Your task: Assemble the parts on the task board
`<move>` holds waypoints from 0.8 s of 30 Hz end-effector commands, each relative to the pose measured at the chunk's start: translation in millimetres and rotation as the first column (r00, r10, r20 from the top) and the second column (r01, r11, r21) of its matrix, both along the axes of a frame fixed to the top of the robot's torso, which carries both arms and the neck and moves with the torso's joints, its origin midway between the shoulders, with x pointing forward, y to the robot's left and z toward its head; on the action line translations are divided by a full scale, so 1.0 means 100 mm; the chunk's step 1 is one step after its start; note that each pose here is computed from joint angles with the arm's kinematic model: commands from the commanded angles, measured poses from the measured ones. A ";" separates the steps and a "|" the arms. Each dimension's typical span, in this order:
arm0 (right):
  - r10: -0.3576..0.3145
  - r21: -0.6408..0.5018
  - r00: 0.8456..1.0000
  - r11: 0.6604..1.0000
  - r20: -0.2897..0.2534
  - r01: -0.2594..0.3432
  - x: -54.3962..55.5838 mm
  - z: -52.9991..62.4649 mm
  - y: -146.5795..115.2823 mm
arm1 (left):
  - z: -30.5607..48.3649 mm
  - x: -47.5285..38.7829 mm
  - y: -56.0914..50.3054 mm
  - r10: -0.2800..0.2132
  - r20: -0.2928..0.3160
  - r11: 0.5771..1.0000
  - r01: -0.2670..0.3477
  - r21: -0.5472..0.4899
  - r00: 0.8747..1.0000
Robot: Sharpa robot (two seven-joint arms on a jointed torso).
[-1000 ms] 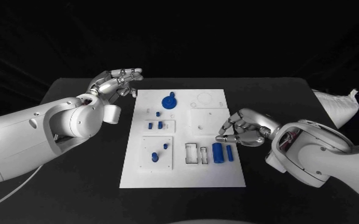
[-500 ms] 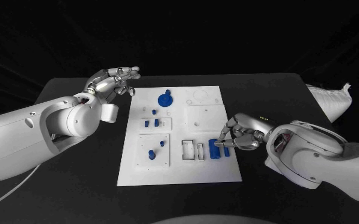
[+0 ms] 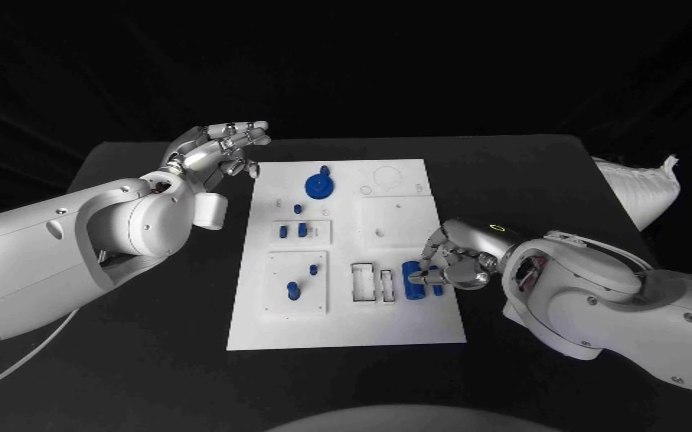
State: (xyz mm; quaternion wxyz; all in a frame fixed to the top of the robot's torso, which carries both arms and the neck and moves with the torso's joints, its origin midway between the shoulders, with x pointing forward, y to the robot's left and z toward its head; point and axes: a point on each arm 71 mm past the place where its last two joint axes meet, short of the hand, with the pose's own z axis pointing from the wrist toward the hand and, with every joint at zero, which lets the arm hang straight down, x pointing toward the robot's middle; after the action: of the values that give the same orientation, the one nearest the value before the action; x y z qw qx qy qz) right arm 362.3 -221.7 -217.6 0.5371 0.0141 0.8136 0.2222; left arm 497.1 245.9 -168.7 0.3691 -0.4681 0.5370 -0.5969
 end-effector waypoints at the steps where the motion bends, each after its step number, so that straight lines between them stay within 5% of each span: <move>1: 0.019 -0.066 1.000 0.998 0.016 -0.018 0.01 -0.03 0.01 | 0.010 -0.010 -0.02 -0.021 0.007 1.000 0.021 -0.007 1.000; 24: 0.036 -0.101 0.999 0.994 0.009 -0.035 0.06 -0.20 0.20 | 0.012 -0.019 -0.01 -0.023 0.004 1.000 0.023 -0.007 1.000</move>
State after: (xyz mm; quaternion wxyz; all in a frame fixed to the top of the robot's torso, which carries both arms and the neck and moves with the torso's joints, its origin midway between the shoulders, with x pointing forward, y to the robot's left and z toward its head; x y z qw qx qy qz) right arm 368.7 -201.5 -235.2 0.5389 -0.0205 0.8170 0.2041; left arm 496.2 247.3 -168.5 0.3684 -0.4684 0.5377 -0.5965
